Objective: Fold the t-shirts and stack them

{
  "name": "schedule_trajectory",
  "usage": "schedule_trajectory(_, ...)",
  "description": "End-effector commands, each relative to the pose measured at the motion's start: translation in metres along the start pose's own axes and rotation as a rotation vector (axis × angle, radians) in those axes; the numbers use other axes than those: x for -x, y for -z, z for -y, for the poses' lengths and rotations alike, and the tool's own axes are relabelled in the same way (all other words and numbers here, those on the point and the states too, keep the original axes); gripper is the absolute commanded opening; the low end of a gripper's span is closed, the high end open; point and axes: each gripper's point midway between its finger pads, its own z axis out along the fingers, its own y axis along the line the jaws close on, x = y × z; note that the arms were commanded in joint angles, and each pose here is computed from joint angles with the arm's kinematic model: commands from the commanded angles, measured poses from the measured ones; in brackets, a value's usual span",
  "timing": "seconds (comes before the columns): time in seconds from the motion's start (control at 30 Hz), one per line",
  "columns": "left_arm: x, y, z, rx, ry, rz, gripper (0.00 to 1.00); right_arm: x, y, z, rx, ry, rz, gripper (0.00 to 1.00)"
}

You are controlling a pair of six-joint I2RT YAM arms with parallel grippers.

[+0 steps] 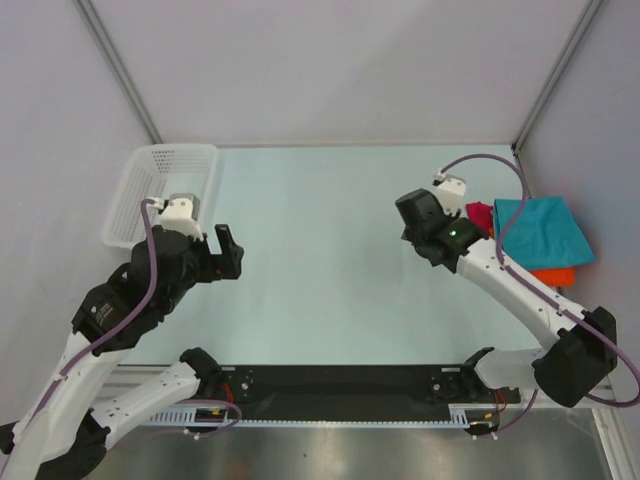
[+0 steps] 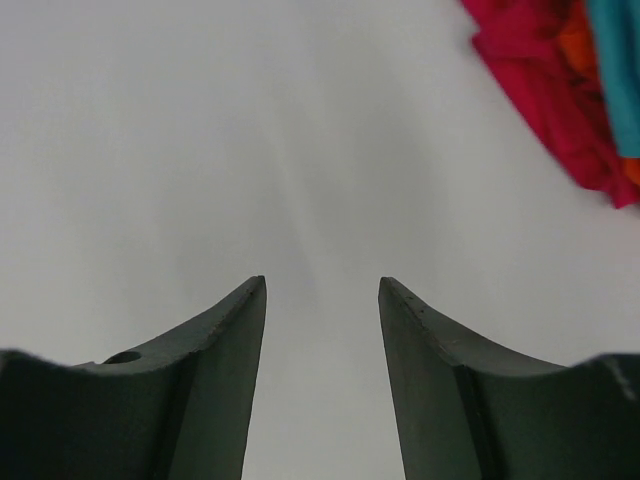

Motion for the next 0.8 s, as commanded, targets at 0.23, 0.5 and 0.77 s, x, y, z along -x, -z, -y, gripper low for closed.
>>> schedule_trajectory(0.23, 0.006, -0.007, 0.005, -0.008, -0.017, 0.022, 1.0, 0.069, -0.066, 0.137, -0.502, -0.102, 0.109, 0.54)
schedule_trajectory(0.5, -0.005, -0.023, 0.015, -0.033, -0.065, -0.029, 1.0, 0.083, -0.074, 0.223, -0.833, -0.153, 0.137, 0.54)
schedule_trajectory(0.77, -0.007, -0.035, 0.02, -0.034, -0.101, -0.055, 0.99, 0.068, -0.068, 0.301, -1.078, -0.202, 0.138, 0.54)
